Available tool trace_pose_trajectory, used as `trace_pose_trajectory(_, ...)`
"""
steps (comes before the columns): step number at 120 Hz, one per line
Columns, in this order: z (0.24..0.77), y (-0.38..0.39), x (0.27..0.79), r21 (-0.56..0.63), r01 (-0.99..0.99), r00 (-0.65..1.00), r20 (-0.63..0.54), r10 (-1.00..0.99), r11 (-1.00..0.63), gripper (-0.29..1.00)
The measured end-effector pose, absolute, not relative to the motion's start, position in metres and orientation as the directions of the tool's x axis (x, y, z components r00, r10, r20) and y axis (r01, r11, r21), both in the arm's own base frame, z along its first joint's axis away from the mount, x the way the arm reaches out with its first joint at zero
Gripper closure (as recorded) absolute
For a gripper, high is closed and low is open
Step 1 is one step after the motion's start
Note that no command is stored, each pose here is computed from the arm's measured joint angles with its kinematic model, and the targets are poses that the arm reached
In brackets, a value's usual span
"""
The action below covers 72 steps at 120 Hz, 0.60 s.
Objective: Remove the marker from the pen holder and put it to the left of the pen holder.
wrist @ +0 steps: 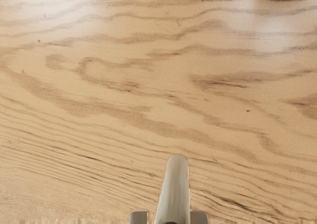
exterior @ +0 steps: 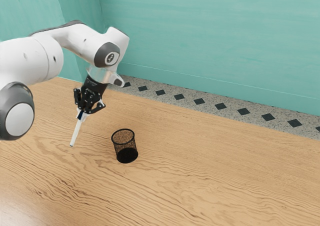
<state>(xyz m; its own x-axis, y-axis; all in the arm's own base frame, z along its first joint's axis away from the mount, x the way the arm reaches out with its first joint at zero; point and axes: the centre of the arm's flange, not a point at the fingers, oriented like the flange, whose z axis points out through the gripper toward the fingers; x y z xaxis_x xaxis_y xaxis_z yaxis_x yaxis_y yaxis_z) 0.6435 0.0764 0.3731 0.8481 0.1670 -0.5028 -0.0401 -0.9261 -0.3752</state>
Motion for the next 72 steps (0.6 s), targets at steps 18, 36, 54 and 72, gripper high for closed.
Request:
trace_pose_trajectory(18, 0.344, 0.095, 0.635, -0.398, -0.063, 0.782, -0.59, 0.203, -0.915, 0.79)
trace_pose_trajectory(36, 0.313, 0.107, 0.629, -0.384, -0.066, 0.728, -0.65, 0.219, -0.921, 0.79)
trace_pose_trajectory(54, 0.298, 0.108, 0.627, -0.363, -0.063, 0.705, -0.676, 0.216, -0.93, 0.78)
trace_pose_trajectory(72, 0.284, 0.106, 0.625, -0.345, -0.064, 0.691, -0.693, 0.208, -0.936, 0.77)
